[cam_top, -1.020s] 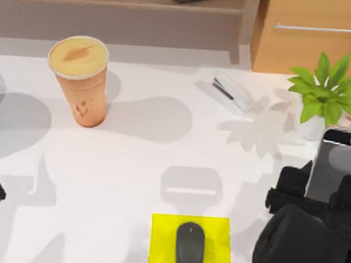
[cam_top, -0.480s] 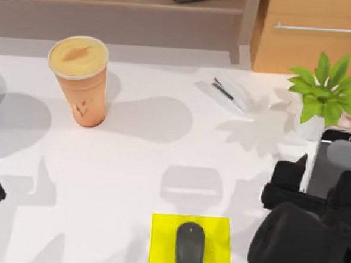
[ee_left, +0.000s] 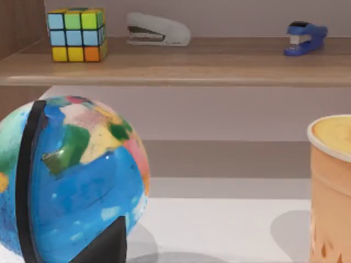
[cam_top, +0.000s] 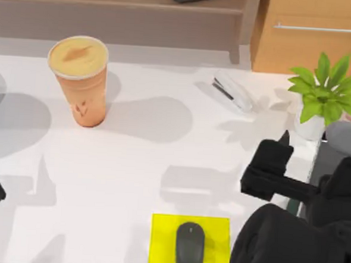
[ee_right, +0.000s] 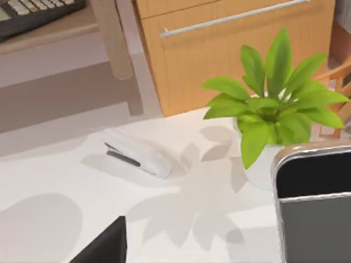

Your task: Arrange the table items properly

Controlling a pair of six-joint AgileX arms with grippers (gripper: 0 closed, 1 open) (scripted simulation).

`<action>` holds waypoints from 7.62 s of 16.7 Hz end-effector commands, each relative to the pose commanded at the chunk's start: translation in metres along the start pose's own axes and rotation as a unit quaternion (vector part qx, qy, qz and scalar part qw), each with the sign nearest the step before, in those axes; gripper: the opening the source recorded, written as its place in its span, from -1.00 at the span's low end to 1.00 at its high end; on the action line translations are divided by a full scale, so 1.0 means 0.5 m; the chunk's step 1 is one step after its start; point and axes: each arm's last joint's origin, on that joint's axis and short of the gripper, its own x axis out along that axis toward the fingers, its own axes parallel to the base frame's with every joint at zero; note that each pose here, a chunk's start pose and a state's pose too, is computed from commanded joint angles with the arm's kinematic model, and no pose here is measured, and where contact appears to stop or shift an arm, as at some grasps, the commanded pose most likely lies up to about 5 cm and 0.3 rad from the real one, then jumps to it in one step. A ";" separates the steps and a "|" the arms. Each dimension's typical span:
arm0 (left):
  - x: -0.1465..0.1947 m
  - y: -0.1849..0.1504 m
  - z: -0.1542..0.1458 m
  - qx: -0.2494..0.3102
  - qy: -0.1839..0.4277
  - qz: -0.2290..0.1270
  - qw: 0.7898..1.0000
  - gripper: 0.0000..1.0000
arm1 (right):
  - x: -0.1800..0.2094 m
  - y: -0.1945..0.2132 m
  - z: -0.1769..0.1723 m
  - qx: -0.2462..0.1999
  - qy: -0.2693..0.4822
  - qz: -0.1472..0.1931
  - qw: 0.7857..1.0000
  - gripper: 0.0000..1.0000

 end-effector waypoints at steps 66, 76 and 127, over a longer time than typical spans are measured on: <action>0.200 -0.148 -0.062 0.019 0.116 -0.041 0.992 1.00 | 0.155 -0.411 -0.084 -0.091 -0.162 0.093 0.978 1.00; 0.337 -0.223 -0.164 -0.001 0.057 -0.017 0.998 1.00 | 0.155 -0.411 -0.084 -0.091 -0.162 0.093 0.978 1.00; 0.410 -0.227 -0.144 -0.006 0.041 -0.014 0.999 -1.00 | 0.155 -0.411 -0.084 -0.091 -0.162 0.093 0.978 1.00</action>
